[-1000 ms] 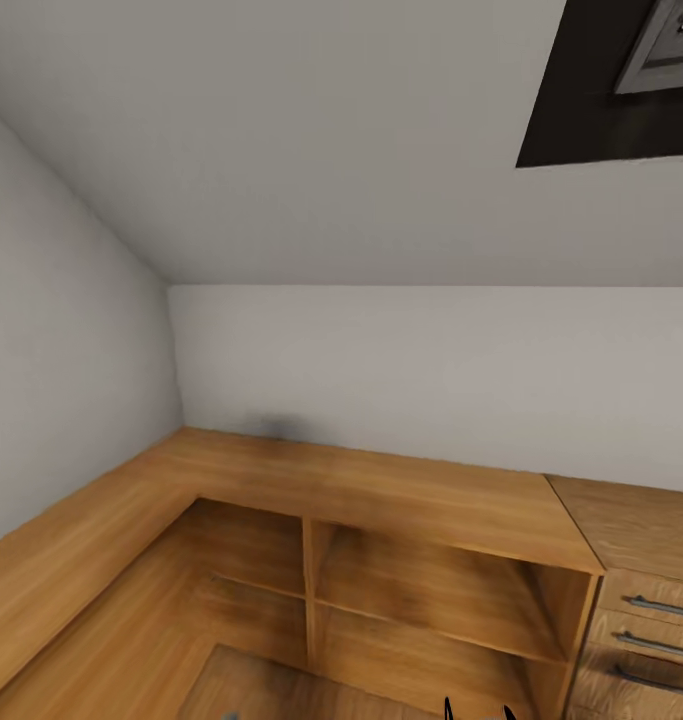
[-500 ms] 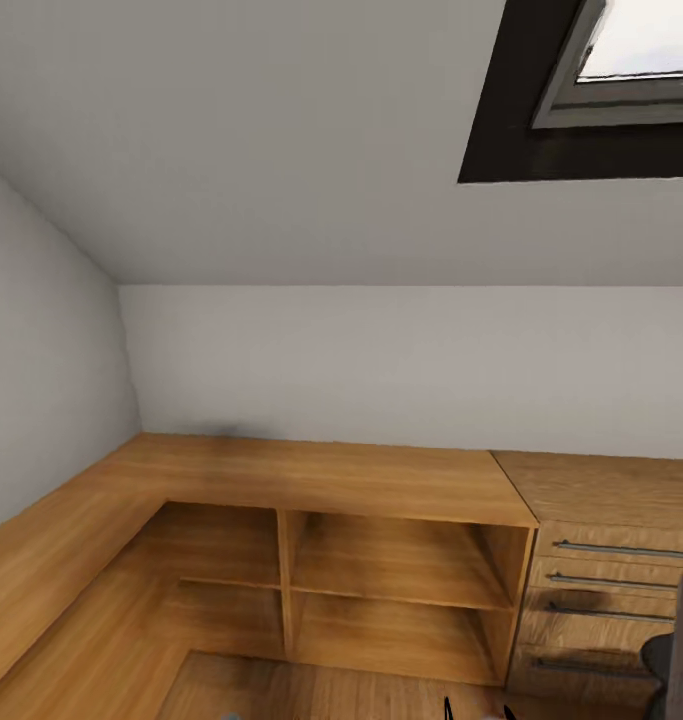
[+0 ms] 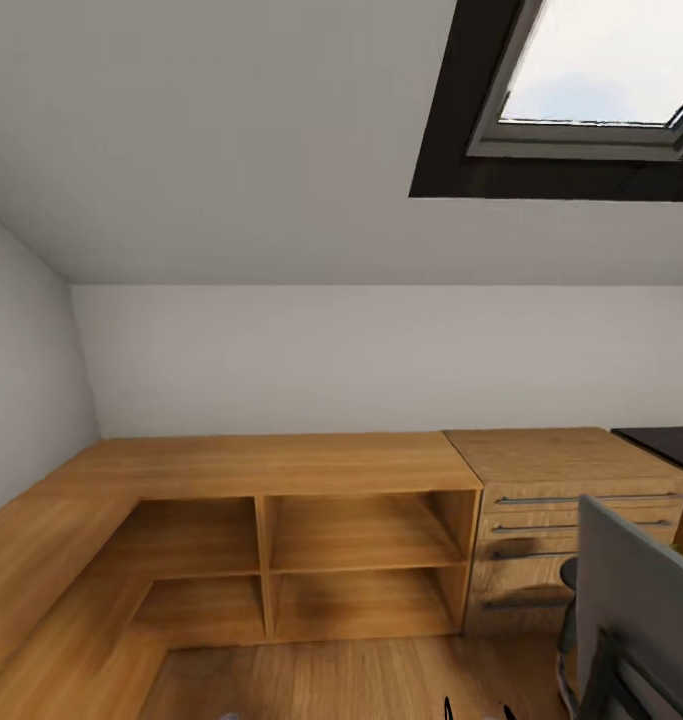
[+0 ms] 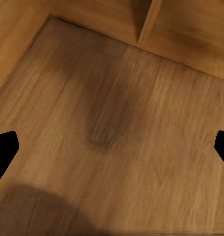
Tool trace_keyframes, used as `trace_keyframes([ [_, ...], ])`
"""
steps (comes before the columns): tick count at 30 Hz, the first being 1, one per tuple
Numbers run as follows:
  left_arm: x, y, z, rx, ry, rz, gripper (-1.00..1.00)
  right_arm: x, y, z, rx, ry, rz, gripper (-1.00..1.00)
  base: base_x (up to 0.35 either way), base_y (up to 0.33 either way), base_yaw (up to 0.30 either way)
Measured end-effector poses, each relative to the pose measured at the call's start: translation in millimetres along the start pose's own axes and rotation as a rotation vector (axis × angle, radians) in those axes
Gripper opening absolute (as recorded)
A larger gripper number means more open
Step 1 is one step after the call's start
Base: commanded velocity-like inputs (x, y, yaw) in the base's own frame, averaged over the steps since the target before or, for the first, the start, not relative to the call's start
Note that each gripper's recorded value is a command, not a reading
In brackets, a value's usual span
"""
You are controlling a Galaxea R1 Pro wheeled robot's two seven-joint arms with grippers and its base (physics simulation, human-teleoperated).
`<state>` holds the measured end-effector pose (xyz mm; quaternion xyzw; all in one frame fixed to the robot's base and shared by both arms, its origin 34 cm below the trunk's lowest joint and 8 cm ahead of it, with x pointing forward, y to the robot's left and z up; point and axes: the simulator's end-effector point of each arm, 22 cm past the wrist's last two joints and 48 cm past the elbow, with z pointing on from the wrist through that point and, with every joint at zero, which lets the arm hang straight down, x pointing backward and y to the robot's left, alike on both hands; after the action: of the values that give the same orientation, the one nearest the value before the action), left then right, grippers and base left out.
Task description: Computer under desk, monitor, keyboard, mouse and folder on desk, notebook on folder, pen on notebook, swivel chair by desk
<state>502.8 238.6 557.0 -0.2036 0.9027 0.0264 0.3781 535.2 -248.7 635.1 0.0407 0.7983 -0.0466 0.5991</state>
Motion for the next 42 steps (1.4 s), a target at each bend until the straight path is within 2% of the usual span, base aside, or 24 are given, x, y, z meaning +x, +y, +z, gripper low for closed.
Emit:
trace_keyframes([
  [7,1.0,0.2,0.2,-0.001,0.002,0.001,1.0,1.0,-0.8,0.0,0.004,0.003,0.003,1.0,-0.011,0.009,-0.29],
  [14,4.1,1.3,0.8,-0.003,0.009,0.002,1.0,16.1,-1.1,0.3,0.008,0.07,-0.007,1.0,-0.001,0.001,-0.224],
  [23,9.0,3.0,1.8,-0.008,0.02,0.004,1.0,23.1,-1.6,-0.6,0.01,0.091,-0.008,1.0,0.0,0.0,-0.176],
  [42,21.1,7.3,3.8,-0.018,0.046,0.01,1.0,38.0,-3.0,-3.7,0.015,0.13,-0.011,1.0,0.0,0.0,-0.059],
])
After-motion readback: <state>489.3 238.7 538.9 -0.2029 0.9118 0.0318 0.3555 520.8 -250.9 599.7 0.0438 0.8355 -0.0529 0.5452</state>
